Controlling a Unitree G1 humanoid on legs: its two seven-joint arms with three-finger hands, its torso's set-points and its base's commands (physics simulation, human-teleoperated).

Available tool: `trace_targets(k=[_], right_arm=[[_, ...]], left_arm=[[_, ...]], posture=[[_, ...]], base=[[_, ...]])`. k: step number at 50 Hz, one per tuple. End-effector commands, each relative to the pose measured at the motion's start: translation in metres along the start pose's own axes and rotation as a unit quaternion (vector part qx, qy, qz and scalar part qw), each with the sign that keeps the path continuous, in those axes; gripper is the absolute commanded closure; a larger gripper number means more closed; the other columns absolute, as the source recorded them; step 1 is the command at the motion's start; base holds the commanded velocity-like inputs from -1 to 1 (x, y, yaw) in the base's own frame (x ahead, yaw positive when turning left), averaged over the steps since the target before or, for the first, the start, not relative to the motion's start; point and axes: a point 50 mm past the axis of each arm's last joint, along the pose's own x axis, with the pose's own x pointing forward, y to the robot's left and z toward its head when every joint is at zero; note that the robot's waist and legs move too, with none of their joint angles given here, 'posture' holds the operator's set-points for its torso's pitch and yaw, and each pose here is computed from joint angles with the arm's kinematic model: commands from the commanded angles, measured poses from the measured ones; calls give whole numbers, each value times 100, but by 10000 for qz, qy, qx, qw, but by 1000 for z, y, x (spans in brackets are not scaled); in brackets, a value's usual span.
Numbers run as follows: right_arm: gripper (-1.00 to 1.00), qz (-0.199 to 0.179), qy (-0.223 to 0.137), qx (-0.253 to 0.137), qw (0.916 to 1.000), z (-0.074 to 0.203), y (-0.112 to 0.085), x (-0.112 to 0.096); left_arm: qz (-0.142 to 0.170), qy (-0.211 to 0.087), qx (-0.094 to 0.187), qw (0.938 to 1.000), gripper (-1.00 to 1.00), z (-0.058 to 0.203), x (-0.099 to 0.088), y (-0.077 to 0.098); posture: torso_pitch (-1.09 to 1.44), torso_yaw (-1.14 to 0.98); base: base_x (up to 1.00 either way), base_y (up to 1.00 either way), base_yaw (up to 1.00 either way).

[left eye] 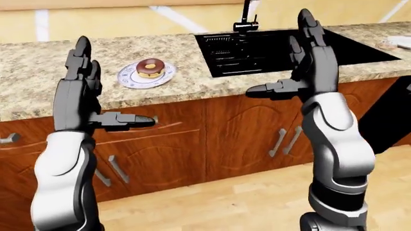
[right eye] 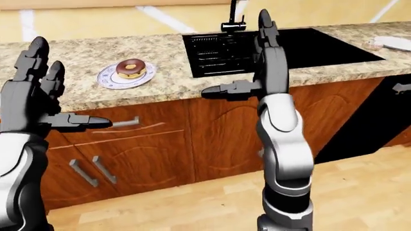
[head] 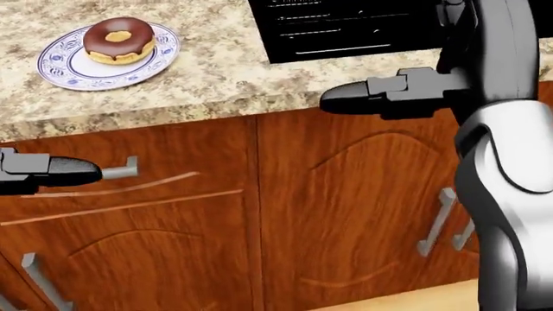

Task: Place the pastries on the plates.

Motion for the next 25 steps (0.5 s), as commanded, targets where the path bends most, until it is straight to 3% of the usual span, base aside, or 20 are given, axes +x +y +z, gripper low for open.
trace_targets(k=[1, 25], right_arm=[[-100, 48, -444, 8, 9990, 17, 2, 0], [-100, 60, -578, 63, 9983, 21, 2, -4]], left_arm=[[136, -478, 55, 9987, -100, 17, -1, 4], [213, -499, 75, 9985, -100, 15, -1, 8]], posture=[[0, 0], [0, 0]], base=[[16, -97, 0], [34, -100, 0]])
